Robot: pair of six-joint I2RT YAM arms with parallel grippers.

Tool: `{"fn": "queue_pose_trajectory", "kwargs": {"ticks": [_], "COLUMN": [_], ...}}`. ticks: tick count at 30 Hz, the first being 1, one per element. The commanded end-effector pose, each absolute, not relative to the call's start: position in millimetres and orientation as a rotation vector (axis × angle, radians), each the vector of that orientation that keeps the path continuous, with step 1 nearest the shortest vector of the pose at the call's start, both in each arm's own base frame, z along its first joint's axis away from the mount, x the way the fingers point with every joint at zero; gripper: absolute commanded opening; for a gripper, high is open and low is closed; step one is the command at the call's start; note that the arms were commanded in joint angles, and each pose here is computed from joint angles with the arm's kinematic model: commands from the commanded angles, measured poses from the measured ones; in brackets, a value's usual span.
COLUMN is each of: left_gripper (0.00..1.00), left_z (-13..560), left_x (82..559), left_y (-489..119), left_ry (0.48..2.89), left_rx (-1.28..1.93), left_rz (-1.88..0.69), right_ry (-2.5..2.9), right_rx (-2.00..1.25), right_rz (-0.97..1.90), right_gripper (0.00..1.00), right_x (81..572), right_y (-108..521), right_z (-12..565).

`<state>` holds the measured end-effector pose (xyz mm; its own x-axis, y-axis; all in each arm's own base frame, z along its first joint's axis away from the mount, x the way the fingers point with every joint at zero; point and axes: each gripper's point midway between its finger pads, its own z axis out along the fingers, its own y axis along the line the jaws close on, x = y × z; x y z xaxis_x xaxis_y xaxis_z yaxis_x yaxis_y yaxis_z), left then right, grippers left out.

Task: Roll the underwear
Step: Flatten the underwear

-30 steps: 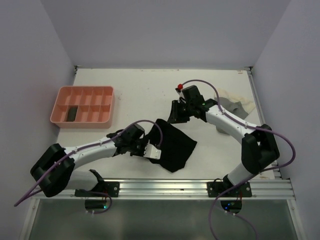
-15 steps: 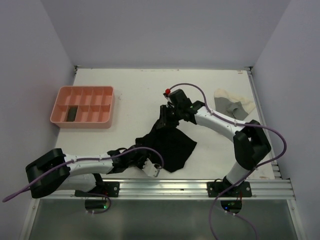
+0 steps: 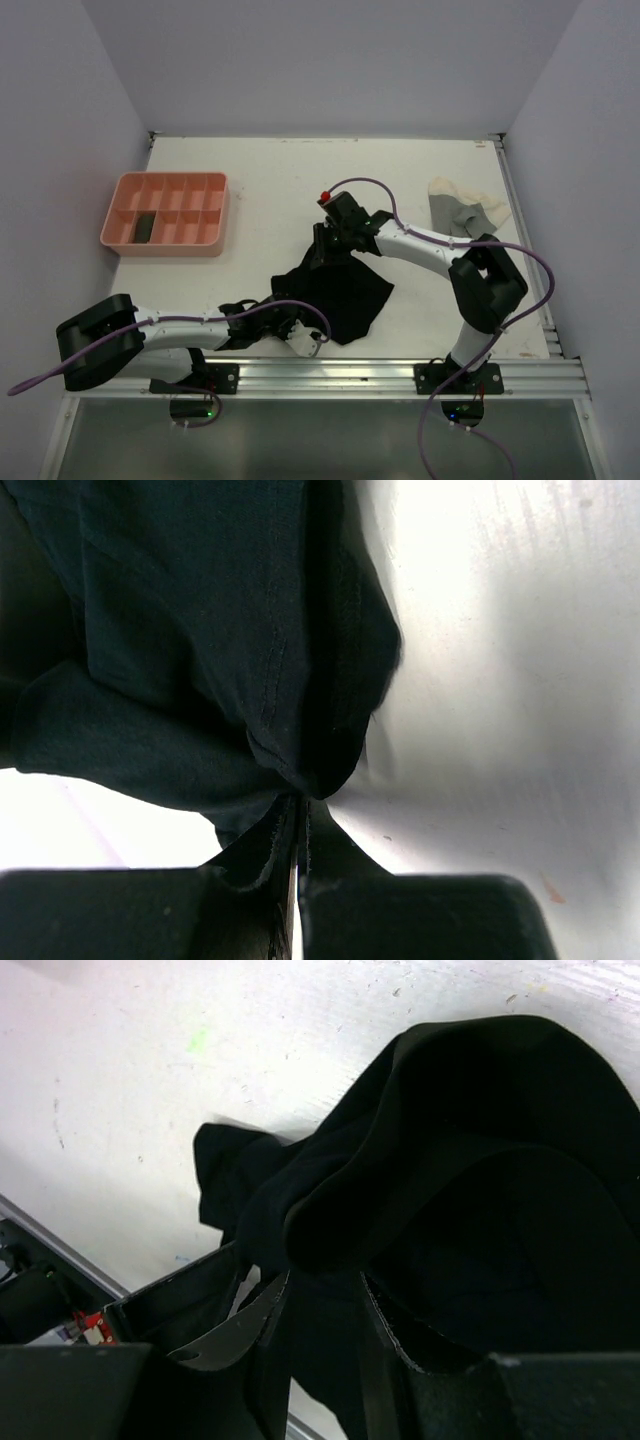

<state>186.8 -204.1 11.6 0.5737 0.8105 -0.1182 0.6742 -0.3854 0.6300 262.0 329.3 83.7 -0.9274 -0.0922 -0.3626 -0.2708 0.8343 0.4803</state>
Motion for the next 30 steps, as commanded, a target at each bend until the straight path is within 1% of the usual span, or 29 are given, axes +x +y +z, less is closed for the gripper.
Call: {"fn": "queue_pose_trajectory", "kwargs": {"ticks": [1,3,8,14,21,30], "left_gripper": [0.0,0.0,0.0,0.0,0.0,0.0], "left_z": [20.1,19.8,19.8,19.7,21.0,22.6], "left_x": [190.2,190.0,189.2,188.6,189.4,190.3], "left_y": [-212.1,-211.8,-210.9,-211.3,-212.1,-212.8], "left_ry": [1.186,1.187,1.193,1.19,1.182,1.18], "left_rx": [2.112,2.11,2.108,2.11,2.108,2.1], "left_rz": [0.271,0.27,0.266,0.261,0.265,0.268], "right_ry": [2.618,2.616,2.581,2.511,2.554,2.6], "right_rx": [-0.275,-0.287,-0.314,-0.369,-0.436,-0.487], "right_rz": [0.746,0.73,0.732,0.748,0.74,0.738], "right_gripper": [0.33,0.32,0.31,0.33,0.36,0.35], "right_x": [283.7,287.0,292.2,293.2,293.9,291.3], "right_y": [336.2,336.9,339.3,338.0,344.1,347.4], "right_z": [93.7,91.0,105.4,131.5,118.6,103.2]}}
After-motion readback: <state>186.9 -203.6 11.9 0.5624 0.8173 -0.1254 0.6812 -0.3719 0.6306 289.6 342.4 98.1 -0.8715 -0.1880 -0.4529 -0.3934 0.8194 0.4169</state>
